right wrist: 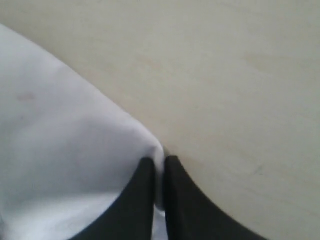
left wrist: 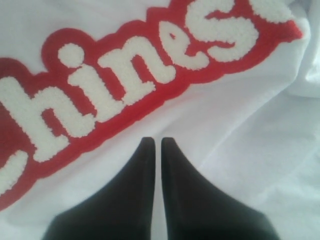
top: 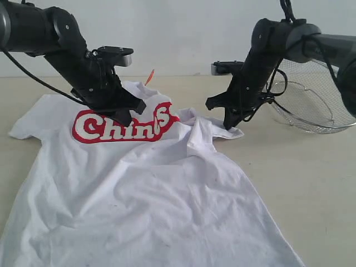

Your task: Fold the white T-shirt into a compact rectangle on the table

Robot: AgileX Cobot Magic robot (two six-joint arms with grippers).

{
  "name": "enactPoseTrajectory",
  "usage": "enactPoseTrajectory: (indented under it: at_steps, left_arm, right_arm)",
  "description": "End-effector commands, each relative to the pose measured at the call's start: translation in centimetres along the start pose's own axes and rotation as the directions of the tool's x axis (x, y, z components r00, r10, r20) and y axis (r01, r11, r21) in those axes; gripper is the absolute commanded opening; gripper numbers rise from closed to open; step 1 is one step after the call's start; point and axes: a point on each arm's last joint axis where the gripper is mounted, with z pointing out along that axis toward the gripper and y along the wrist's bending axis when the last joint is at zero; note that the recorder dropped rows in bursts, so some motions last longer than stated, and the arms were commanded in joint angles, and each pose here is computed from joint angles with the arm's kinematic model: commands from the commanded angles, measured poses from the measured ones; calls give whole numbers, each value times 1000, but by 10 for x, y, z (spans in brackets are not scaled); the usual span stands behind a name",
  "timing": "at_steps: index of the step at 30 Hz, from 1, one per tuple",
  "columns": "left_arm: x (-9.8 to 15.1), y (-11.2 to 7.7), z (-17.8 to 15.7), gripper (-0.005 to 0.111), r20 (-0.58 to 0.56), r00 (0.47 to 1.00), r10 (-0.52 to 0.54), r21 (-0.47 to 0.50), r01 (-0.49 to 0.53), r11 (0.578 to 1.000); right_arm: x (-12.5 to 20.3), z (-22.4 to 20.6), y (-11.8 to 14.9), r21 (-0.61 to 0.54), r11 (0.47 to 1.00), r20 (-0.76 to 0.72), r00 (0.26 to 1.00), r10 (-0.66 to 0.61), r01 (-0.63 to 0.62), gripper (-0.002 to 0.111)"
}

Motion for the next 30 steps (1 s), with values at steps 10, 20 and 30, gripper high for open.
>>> enactPoseTrajectory:
  at_steps: [10, 20, 30]
  left_arm:
    - [-11, -2, -80, 5, 164, 986, 11, -62, -1, 998]
    - [-9, -3, -98, 5, 184, 983, 15, -73, -2, 997]
    - [-6, -2, -104, 5, 162, 987, 24, -101, -8, 995]
  right_arm:
    - [-14, -82, 43, -247, 963, 200, 978, -54, 104, 0]
    - [-12, -83, 112, -385, 891, 222, 961, -165, 242, 0]
    - [-3, -82, 162, -406, 862, 208, 949, -236, 303, 0]
